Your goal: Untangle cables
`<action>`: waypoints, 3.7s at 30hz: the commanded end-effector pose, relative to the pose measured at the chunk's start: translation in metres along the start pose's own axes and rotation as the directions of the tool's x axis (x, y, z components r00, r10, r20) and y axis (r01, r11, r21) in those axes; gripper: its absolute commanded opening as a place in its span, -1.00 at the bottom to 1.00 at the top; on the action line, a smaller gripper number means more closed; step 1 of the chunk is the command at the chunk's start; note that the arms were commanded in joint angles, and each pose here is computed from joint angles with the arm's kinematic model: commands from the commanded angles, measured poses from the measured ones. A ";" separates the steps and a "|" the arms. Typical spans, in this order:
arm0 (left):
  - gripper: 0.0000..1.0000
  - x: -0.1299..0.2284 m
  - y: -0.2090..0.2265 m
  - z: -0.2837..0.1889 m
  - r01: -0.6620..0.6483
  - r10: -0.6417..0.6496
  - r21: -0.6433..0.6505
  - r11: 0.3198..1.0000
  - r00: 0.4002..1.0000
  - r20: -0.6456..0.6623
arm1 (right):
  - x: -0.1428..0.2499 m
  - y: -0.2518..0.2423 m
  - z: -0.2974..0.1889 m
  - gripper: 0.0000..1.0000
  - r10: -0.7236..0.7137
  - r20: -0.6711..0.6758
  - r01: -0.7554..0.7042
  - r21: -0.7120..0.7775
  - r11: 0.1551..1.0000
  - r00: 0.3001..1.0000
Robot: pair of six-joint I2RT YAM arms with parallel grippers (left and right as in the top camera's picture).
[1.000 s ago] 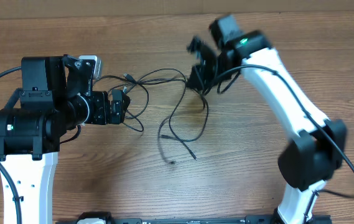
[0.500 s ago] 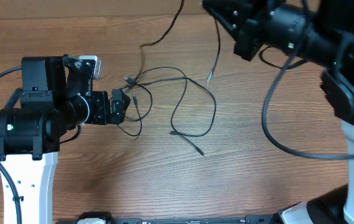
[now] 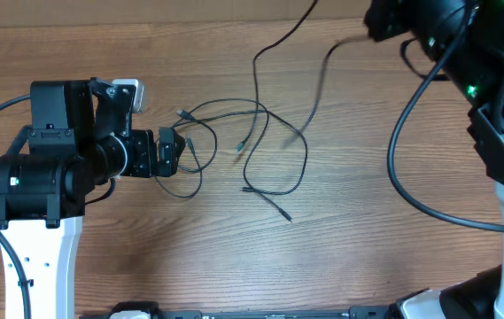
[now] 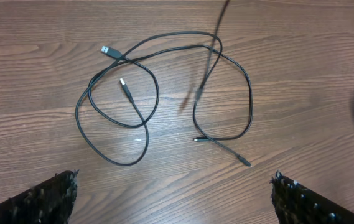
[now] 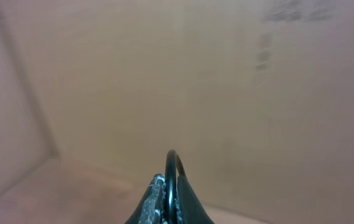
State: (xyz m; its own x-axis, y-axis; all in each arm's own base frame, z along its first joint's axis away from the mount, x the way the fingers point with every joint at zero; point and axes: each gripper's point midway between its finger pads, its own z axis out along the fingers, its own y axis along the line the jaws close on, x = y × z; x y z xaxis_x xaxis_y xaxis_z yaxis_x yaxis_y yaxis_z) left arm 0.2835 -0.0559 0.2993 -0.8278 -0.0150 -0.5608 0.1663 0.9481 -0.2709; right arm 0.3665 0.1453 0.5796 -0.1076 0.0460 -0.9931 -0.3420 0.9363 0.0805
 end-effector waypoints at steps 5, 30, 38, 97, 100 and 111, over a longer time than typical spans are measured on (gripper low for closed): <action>0.99 -0.001 -0.004 -0.001 -0.025 0.025 0.017 1.000 1.000 0.002 | -0.034 -0.086 -0.042 -0.93 -0.097 0.093 0.041 0.478 0.877 0.991; 0.99 -0.001 -0.004 -0.001 -0.025 0.025 0.017 1.000 1.000 0.002 | 0.055 -0.127 0.008 -0.92 -0.276 -0.335 0.384 0.320 0.866 0.901; 0.99 -0.001 -0.004 -0.001 -0.025 0.025 0.017 1.000 1.000 0.002 | 0.054 -0.181 -0.006 -0.92 -0.133 -0.330 0.302 0.539 0.786 0.934; 0.99 -0.001 -0.004 -0.001 -0.025 0.025 0.017 1.000 1.000 0.002 | 0.190 -0.462 -0.066 1.00 0.513 -0.158 -0.418 0.406 0.813 0.844; 0.99 -0.001 -0.004 -0.001 -0.025 0.024 0.017 1.000 1.000 0.001 | 0.183 -0.418 -0.039 1.00 0.468 -0.235 -0.382 0.332 0.862 0.852; 0.99 -0.001 -0.004 -0.001 -0.025 0.025 0.017 1.000 1.000 0.002 | 0.235 -0.225 0.060 1.00 0.299 -0.620 -0.385 -0.006 0.923 0.725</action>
State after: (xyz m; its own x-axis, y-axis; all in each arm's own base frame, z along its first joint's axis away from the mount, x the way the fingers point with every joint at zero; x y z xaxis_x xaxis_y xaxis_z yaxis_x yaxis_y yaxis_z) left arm 0.2832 -0.0559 0.2987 -0.8297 -0.0150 -0.5580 0.1654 0.9481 -0.2714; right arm 0.4749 -0.0733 0.3202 -0.7550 0.2041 -0.6231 -0.1806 0.8489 0.4968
